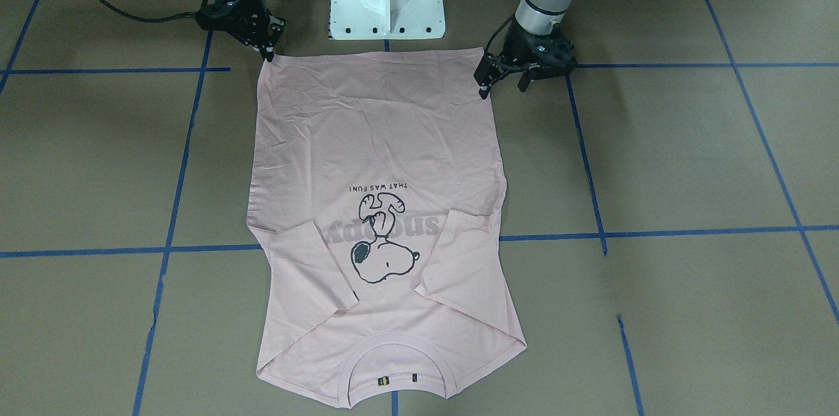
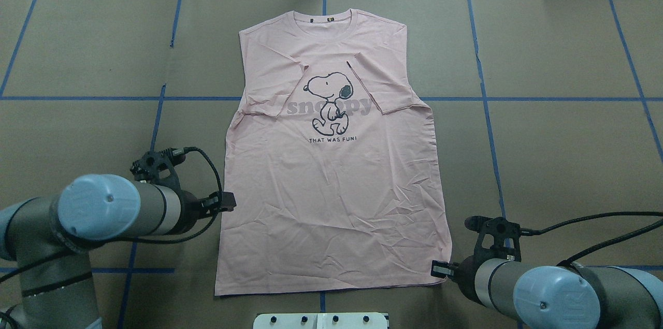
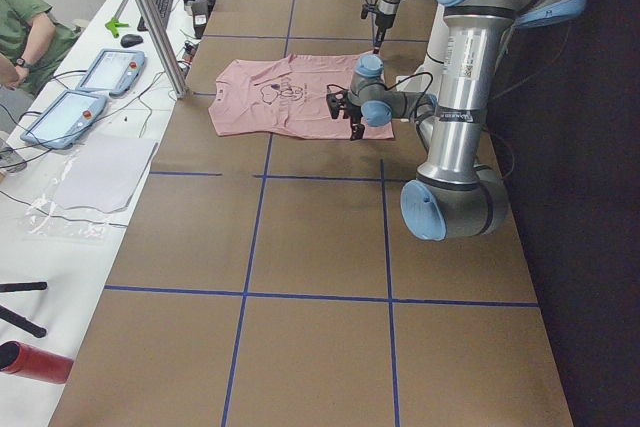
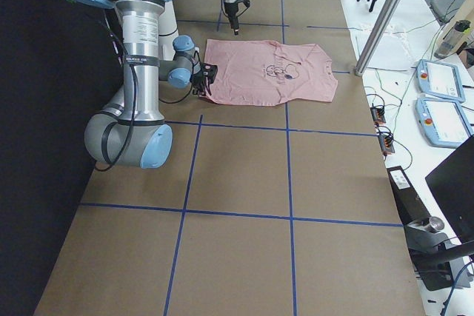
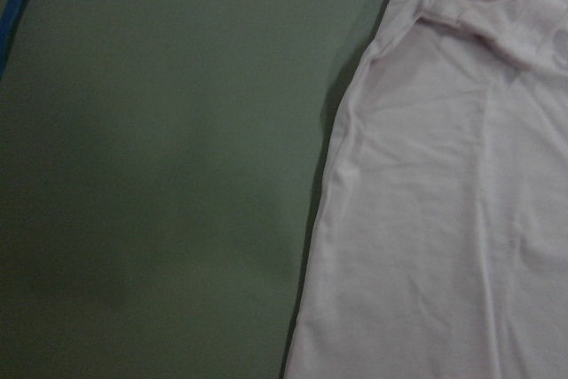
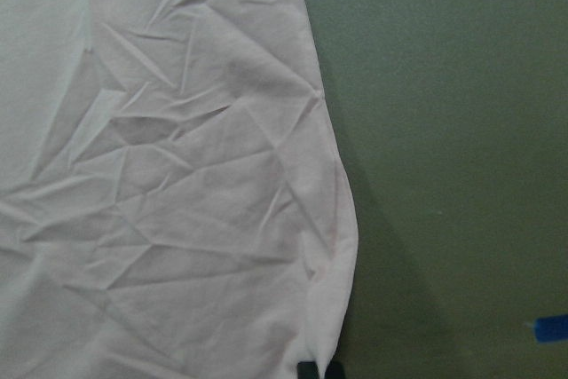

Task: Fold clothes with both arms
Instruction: 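Grasp both hem corners with the left and right grippers, then lift the hem with both grippers and fold it toward the collar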

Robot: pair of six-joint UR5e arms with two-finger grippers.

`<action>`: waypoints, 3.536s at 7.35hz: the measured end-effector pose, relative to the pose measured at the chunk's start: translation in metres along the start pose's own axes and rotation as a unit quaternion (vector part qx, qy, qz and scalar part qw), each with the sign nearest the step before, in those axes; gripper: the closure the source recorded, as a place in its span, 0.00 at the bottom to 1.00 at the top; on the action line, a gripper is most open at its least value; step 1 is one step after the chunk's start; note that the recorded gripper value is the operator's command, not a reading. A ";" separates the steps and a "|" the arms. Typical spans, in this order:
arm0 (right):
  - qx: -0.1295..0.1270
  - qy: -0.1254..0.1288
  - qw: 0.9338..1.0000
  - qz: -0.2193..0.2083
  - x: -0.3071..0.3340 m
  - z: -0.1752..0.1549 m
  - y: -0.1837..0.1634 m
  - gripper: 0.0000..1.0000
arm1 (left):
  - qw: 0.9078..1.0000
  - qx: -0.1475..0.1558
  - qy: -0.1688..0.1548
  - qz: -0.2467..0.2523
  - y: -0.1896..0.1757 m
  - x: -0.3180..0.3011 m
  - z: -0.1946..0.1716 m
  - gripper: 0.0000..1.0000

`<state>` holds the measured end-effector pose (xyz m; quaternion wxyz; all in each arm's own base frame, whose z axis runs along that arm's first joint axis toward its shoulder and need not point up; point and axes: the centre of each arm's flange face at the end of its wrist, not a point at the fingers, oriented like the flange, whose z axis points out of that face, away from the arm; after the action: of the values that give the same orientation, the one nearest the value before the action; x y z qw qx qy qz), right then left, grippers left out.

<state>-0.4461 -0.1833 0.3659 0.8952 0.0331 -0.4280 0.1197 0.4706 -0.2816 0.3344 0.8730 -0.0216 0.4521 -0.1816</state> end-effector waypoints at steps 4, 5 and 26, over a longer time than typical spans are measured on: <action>0.002 -0.001 1.000 0.000 0.000 0.000 -0.001 1.00 | 0.995 -0.040 -0.064 -0.063 0.113 0.002 0.003 0.04; 0.002 -0.001 1.000 0.000 0.000 0.000 -0.001 1.00 | 0.995 -0.043 -0.068 -0.065 0.120 0.004 0.006 0.05; -0.172 -0.062 0.983 0.006 0.010 -0.144 0.000 1.00 | 0.993 -0.118 -0.010 0.004 0.169 0.017 -0.174 1.00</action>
<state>-0.3308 -0.1579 0.2825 0.8585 -0.1165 -0.4971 0.0479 0.3911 -0.1079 0.1842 0.8694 -0.1246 0.4618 -0.1236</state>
